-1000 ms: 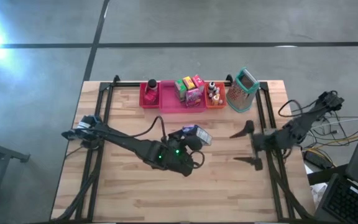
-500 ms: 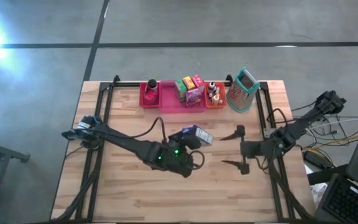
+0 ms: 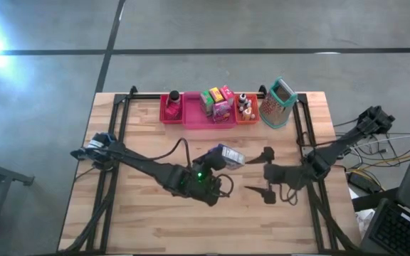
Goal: Pick & Place Kitchen Items
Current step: Put the blue cereal box into the pink bin
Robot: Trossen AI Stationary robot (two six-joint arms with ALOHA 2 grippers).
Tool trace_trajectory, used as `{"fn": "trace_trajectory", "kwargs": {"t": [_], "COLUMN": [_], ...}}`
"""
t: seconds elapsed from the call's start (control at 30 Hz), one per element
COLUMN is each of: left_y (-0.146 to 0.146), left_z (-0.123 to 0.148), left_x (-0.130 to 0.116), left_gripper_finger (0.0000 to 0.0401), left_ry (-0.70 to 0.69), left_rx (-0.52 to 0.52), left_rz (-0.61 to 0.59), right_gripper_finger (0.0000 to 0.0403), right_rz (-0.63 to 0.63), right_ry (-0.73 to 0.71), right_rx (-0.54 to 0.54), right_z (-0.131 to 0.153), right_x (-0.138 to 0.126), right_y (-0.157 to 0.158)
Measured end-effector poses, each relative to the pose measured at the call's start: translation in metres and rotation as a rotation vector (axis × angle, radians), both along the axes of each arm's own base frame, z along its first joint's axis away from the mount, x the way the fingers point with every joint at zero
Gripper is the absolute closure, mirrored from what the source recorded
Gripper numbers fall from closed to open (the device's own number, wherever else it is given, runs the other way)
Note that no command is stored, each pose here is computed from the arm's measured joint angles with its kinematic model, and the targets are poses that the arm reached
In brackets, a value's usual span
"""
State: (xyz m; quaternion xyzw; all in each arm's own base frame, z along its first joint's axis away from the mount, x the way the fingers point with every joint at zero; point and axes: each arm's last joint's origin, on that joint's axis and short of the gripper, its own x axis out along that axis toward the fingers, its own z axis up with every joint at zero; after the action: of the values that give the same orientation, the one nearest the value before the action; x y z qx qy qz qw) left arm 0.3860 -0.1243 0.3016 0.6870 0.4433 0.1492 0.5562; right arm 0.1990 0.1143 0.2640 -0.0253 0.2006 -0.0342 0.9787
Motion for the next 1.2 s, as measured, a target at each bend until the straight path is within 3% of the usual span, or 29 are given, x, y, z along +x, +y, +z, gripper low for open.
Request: {"fn": "trace_trajectory", "kwargs": {"t": [0.27,0.4,0.6,0.83,1.2], "left_y": [-0.004,-0.004,-0.006,-0.009,-0.013], "left_z": [-0.002,-0.002,-0.002,0.0,0.002], "left_x": [-0.002,-0.002,-0.003,-0.005,-0.005], "left_gripper_finger": [0.0107,0.0107,0.0107,0.0107,0.0107], "left_ry": [0.013,0.026,0.029,0.073,0.059], "left_rx": [0.005,0.018,0.033,0.144,0.147], "left_rz": [-0.01,-0.011,-0.01,0.011,0.006], "right_gripper_finger": [0.0003,0.0003,0.0003,0.0003,0.0003], "right_rz": [-0.164,-0.152,-0.196,-0.199,-0.189], "right_ry": [0.096,0.137,0.24,0.289,0.326], "right_rx": [-0.006,0.05,0.06,0.102,0.153], "right_z": [0.041,0.052,0.053,0.053,0.041], "right_x": [0.013,0.022,0.037,0.05,0.064], "right_y": [-0.01,-0.014,-0.023,-0.036,-0.052]}}
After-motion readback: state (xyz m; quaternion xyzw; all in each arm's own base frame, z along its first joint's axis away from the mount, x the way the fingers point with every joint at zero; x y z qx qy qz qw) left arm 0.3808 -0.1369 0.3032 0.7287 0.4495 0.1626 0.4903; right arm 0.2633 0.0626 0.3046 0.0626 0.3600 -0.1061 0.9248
